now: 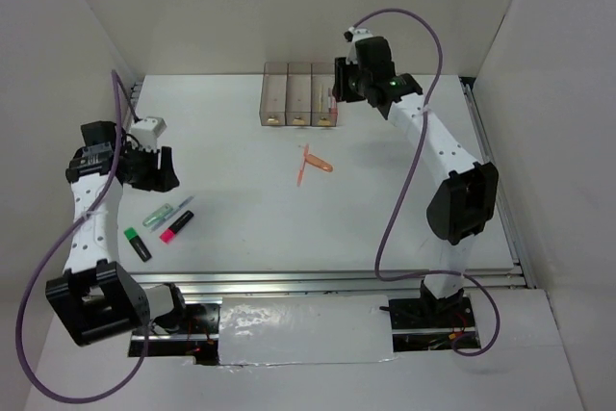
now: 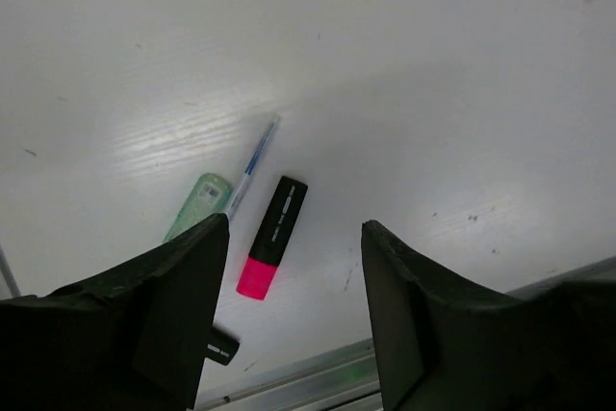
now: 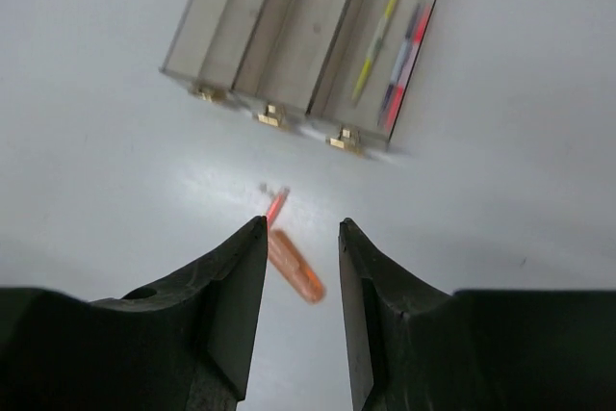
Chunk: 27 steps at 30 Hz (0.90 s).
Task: Sort the stationery into containers
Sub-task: Grab a piece of stationery with the left arm
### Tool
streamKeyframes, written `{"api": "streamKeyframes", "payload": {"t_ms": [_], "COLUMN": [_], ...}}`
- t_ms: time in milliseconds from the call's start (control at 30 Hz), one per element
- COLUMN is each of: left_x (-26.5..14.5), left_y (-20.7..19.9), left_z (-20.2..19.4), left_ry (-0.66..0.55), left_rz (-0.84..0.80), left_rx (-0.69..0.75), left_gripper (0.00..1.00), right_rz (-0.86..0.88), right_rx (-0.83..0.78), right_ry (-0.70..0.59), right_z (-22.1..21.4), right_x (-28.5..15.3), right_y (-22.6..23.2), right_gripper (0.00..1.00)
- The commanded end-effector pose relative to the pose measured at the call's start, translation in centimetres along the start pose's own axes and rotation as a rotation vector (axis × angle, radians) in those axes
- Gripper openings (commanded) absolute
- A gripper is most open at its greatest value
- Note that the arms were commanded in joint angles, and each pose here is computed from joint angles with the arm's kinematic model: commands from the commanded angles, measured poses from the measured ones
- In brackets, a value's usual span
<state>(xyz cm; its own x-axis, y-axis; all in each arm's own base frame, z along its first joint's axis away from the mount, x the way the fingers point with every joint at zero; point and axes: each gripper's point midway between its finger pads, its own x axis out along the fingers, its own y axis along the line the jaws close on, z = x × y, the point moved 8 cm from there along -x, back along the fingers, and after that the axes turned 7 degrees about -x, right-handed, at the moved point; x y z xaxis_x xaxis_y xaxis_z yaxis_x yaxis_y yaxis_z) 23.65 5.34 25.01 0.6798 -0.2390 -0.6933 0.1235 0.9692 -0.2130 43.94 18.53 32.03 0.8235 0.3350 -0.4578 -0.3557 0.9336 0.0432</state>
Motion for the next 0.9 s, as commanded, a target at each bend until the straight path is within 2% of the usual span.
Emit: {"api": "streamKeyframes", "payload": {"t_ms": [0, 100, 233, 433, 500, 867], "left_x": [2.1, 4.0, 4.9, 4.8, 4.7, 4.9], "left_y": [1.2, 2.2, 3.2, 5.2, 5.7, 6.9], "left_z": [-2.0, -2.2, -2.9, -5.7, -6.5, -8.7], "left_ry": [0.143, 0.216, 0.305, 0.407, 0.438, 0.541], "left_rz": [-0.067, -0.025, 0.002, 0.078, 0.057, 0.056], "left_rx": [0.103, 0.136, 0.178, 0.261, 0.278, 0.291], "left_gripper": [0.66, 0.64, 0.58, 0.42, 0.37, 0.36], "right_rz": [0.044, 0.049, 0.038, 0.052, 0.061, 0.095], "right_rx": [0.004, -0.002, -0.031, -0.025, -0.023, -0.023], "right_ry": [0.168, 0.213, 0.230, 0.260, 0.265, 0.309], "right_z": [-4.4, -6.7, -7.0, -7.7, -7.9, -9.9], "right_x": [-0.8, -1.9, -3.2, -4.2, -4.5, -4.8], "right_y": [0.6, 0.5, 0.3, 0.3, 0.4, 0.5], "right_gripper": [0.42, 0.42, 0.41, 0.40, 0.39, 0.37]}}
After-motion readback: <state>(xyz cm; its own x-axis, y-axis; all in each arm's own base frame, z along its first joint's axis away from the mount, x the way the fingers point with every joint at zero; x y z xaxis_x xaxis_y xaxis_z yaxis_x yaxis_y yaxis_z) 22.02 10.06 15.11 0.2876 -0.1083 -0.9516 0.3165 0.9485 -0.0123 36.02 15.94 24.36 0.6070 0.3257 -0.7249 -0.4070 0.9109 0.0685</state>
